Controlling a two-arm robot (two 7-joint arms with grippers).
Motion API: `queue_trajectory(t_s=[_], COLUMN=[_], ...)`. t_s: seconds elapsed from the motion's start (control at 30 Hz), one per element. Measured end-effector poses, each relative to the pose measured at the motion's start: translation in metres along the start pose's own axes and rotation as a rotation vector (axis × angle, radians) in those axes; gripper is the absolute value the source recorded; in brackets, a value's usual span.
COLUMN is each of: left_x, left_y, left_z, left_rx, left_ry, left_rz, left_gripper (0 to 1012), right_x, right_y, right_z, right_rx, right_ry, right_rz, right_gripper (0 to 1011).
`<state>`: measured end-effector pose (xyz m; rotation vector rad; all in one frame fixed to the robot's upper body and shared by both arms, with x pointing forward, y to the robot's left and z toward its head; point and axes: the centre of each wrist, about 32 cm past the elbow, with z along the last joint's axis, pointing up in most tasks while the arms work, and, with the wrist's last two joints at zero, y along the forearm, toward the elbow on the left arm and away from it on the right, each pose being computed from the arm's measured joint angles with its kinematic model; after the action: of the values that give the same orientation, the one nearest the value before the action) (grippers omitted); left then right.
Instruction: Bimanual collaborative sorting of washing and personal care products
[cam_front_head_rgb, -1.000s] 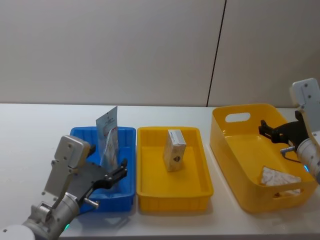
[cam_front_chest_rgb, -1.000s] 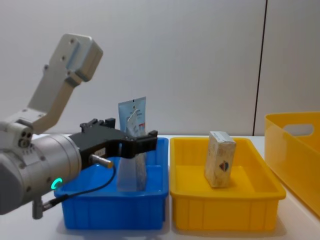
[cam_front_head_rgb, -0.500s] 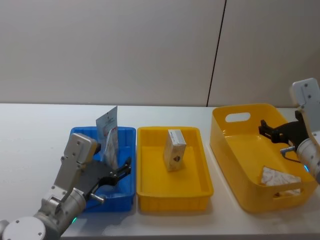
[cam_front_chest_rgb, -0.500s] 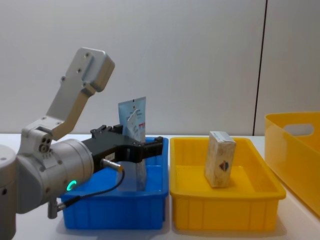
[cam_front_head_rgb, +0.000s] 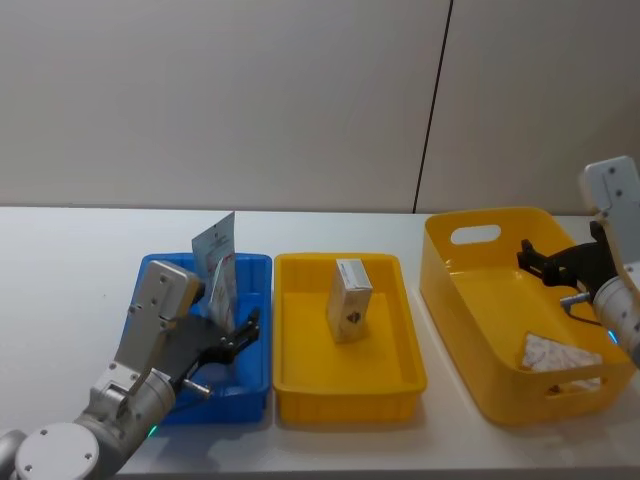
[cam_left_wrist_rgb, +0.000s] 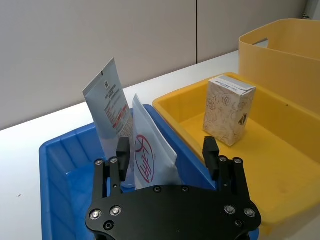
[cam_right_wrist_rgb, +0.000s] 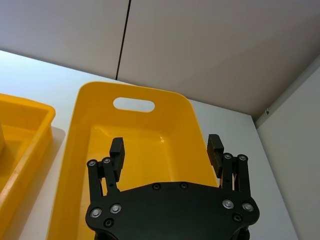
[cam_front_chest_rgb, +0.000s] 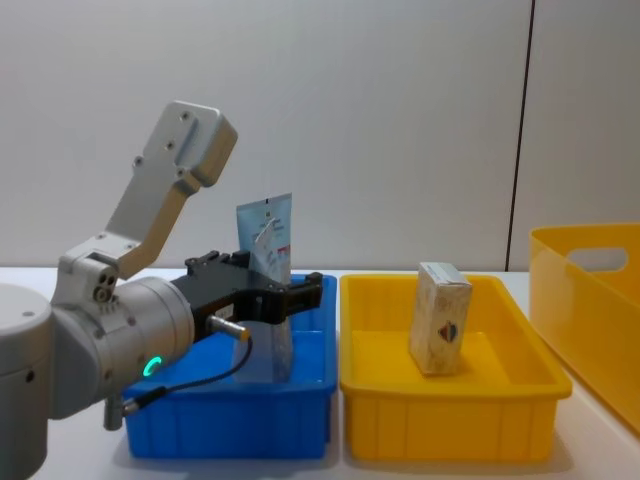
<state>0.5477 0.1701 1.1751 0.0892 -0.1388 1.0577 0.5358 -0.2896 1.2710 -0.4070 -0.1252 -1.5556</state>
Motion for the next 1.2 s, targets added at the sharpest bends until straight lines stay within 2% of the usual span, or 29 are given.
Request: queue_trajectory(t_s=[0.07,0.13,0.3,0.33,0.47,0.53,0.6,0.73,1.2], left_x=[0.0001,0.0003,0.0006,0.0007,0.0008,0.0008,0.0008,0.001,0.0009], left_y=[-0.0006,-0.0013,-0.0026,-0.0027,-0.0034,-0.0035,-0.0037,-0.0041,-0.0046], left_z=[-0.0001,-0.0002,-0.0005,-0.0006,-0.0005,-0.0006,-0.0007,-0.0007,-0.0008], left_rx=[0.0,0.001,0.002,0.003,0.003,0.003,0.003,0.003,0.003], left_ry=[0.0,-0.001,-0.003,-0.003,-0.004,-0.004,-0.004,-0.004,-0.005], left_rz=[0.001,0.001,0.003,0.003,0.004,0.004,0.004,0.005,0.005], left_gripper=[838,817,630,630,445,426,341,247,178], right_x=[0.0,0.0,0.0,0.0,0.0,0.0,0.0,0.0,0.0], right_y=[0.0,0.0,0.0,0.0,0.0,0.0,0.0,0.0,0.0], right_z=[0.0,0.0,0.0,0.0,0.0,0.0,0.0,0.0,0.0], right_rx=[0.0,0.0,0.0,0.0,0.0,0.0,0.0,0.0,0.0], right_ry=[0.0,0.0,0.0,0.0,0.0,0.0,0.0,0.0,0.0], right_rz=[0.0,0.0,0.0,0.0,0.0,0.0,0.0,0.0,0.0], right_gripper=[1003,1003,1003,1004,1003,1003,1003,1003,1003])
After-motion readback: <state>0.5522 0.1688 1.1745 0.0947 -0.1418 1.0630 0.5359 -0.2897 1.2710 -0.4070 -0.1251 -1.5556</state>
